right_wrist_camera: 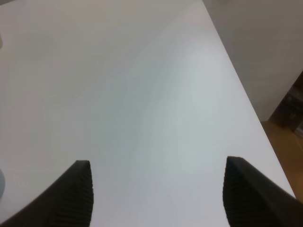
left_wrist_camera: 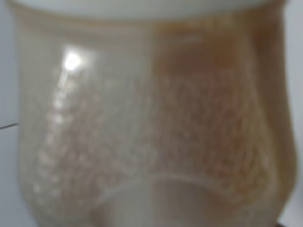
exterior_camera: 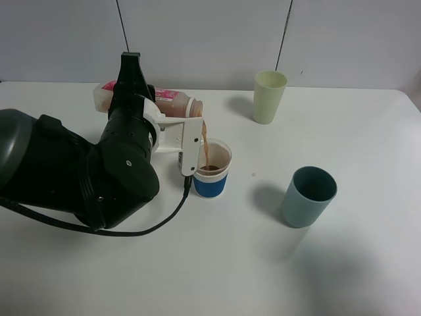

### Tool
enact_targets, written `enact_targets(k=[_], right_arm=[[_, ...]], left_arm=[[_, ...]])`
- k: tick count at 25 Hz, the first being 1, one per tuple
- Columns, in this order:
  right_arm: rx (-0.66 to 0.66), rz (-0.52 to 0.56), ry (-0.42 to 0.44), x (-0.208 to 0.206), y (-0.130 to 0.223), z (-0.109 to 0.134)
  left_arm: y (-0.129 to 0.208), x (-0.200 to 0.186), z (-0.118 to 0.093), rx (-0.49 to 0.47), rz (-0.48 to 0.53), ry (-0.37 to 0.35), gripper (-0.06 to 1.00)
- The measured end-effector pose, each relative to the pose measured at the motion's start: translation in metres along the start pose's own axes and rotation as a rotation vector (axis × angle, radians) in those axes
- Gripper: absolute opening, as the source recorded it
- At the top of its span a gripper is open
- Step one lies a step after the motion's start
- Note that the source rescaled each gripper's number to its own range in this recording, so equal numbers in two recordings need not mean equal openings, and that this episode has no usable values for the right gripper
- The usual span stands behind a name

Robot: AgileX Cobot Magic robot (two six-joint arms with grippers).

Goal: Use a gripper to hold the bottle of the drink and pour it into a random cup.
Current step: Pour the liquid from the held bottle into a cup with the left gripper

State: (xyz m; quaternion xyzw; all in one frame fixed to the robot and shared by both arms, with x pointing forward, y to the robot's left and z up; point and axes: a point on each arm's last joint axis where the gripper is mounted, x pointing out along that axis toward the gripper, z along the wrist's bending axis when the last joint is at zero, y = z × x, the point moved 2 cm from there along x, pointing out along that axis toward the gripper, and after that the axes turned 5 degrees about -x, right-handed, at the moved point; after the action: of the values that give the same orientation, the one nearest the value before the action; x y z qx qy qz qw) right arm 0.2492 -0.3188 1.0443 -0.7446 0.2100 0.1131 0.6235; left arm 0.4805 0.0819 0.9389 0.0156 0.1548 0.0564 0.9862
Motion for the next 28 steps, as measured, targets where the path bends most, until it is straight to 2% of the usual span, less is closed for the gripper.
enact_targets(k=[19,28], right_arm=[[0.0,0.0,0.0,0.0,0.0,0.0],[0.0,0.0,0.0,0.0,0.0,0.0]], left_arm=[[0.0019,-0.0001,0.0026,0.002,0.018,-0.024,0.0],[0.0019,-0.0001,0.0026,0.039,0.018,-0.024,0.0]])
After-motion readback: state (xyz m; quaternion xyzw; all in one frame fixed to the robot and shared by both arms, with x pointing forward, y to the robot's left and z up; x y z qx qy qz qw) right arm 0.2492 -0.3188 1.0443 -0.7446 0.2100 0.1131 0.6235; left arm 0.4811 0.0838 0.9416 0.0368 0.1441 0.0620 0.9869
